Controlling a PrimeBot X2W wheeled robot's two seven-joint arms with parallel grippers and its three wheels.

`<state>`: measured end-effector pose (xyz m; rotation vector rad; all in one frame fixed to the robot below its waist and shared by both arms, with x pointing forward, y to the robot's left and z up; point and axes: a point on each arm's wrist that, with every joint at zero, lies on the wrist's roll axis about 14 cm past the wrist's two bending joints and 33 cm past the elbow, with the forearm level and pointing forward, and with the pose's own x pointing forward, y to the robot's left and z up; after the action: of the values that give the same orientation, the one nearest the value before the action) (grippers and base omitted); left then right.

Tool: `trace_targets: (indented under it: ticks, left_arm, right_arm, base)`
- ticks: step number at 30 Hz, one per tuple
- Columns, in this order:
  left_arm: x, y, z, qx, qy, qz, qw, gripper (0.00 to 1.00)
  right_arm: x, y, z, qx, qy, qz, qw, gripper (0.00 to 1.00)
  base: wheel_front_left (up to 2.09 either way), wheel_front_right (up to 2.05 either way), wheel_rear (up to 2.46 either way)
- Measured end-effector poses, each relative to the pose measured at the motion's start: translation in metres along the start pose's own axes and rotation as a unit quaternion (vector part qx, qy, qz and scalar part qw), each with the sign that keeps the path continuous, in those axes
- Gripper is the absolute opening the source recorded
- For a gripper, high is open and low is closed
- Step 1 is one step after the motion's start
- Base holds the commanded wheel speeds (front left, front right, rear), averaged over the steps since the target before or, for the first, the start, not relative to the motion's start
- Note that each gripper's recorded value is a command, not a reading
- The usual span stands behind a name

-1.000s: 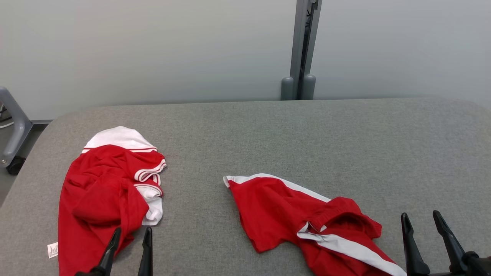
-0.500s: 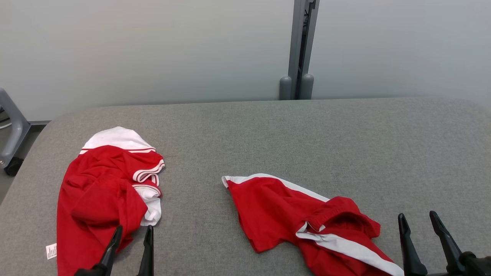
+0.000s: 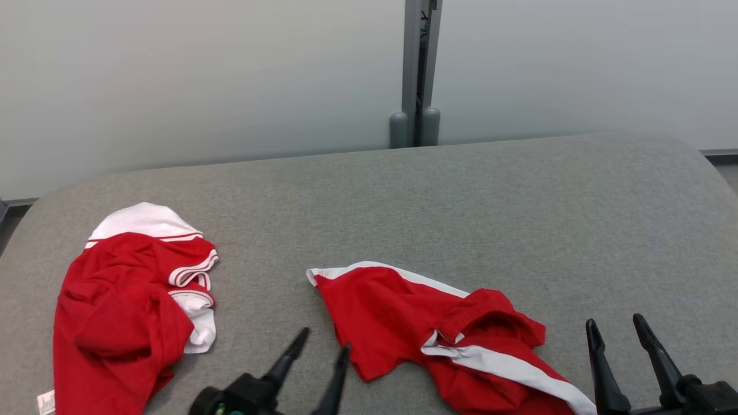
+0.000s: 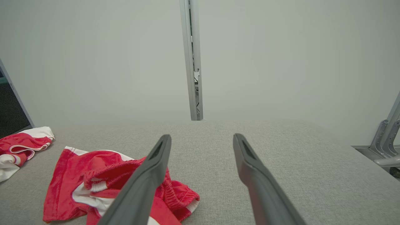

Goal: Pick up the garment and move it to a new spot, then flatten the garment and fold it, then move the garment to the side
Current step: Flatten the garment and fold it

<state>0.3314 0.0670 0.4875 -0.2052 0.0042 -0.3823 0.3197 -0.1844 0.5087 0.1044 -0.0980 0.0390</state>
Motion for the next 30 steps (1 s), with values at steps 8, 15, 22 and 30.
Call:
trace_targets:
  ticks: [8,15,22,30]
  left_arm:
    - [0.029,-0.109,-0.049,0.016,0.123,-0.196,0.973,1.0]
    - [0.048,-0.134,-0.075,0.042,0.179,-0.253,0.95,0.94]
    - [0.064,-0.134,-0.084,0.049,0.188,-0.246,0.949,0.38]
    - [0.066,-0.123,-0.098,0.059,0.211,-0.234,0.947,0.0]
  right_arm:
    - [-0.016,-0.017,0.004,-0.002,-0.006,-0.035,0.999,1.0]
    - [-0.047,-0.051,0.006,-0.001,-0.007,-0.103,0.995,1.0]
    - [-0.066,-0.068,0.006,0.001,-0.007,-0.141,0.99,1.0]
    - [-0.066,-0.068,0.005,0.006,-0.005,-0.142,0.99,1.0]
  base:
    - [0.0,0.0,0.0]
    - [0.0,0.0,0.0]
    - [0.0,0.0,0.0]
    - [0.0,0.0,0.0]
